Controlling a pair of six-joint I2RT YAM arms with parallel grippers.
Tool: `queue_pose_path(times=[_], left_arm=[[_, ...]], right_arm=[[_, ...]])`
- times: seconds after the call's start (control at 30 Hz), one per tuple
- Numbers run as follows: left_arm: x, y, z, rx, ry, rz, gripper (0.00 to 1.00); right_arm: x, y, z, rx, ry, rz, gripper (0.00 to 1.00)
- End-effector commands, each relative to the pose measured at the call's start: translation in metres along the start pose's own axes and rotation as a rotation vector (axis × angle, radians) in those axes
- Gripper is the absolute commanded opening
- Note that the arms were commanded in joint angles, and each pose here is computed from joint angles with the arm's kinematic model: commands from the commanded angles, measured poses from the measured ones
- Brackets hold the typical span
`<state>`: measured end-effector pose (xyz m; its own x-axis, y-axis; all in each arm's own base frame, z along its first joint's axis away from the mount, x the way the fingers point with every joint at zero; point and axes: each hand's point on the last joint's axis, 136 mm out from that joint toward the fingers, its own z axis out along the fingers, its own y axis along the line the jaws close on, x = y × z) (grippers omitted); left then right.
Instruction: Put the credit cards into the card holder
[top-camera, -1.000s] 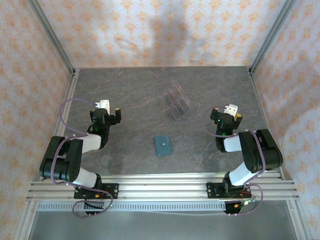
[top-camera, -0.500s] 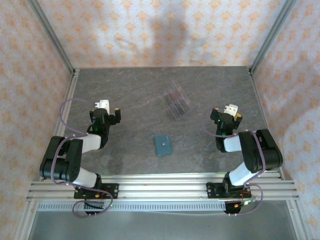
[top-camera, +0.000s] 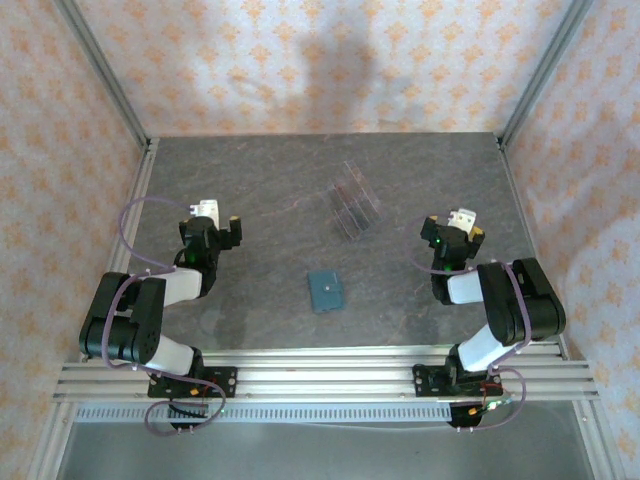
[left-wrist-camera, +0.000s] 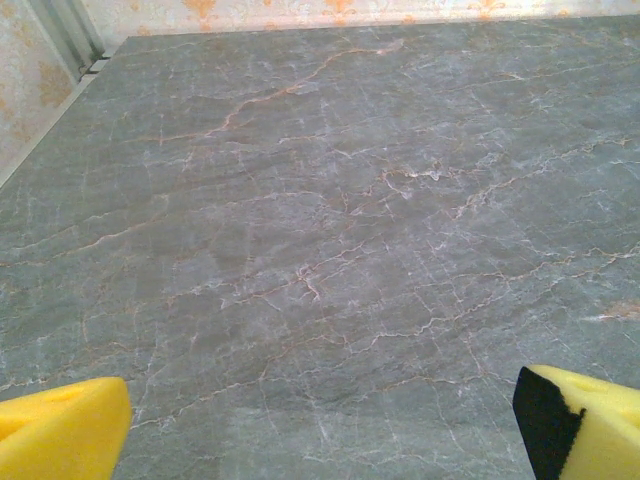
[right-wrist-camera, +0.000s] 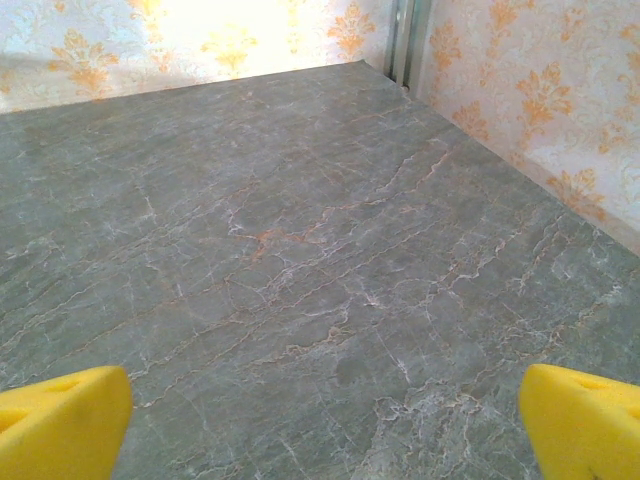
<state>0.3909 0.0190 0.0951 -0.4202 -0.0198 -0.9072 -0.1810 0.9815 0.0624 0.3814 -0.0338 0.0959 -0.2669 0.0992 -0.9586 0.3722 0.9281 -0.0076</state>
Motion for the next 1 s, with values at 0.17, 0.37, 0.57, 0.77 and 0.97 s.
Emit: queue_pose_path(times=[0.17,0.37,0.57,0.77,0.97], left_arm=[[-0.015,-0.004,0.003,0.049,0.051,0.011,1.00],[-0.065,-0.027,-0.002,0.145,0.191,-0.078,1.00],[-0.082,-0.017,-0.023,0.037,0.407,-0.346,1.00],[-0.078,-0.049,-0.033,0.212,0.493,-0.505,1.00],[-0.087,-0.068,-0.068,0.297,0.464,-0.455,1.00]], right_arm=[[-0.009,-0.005,-0.015,-0.003,-0.074,0.018,0.99],[-0.041,-0.008,-0.030,0.083,-0.124,-0.010,0.99],[-0.123,-0.010,-0.073,-0.006,-0.186,0.273,0.99],[-0.114,-0.022,-0.092,-0.156,-0.126,0.738,0.99],[-0.110,-0.012,-0.100,-0.159,0.081,0.616,0.99]])
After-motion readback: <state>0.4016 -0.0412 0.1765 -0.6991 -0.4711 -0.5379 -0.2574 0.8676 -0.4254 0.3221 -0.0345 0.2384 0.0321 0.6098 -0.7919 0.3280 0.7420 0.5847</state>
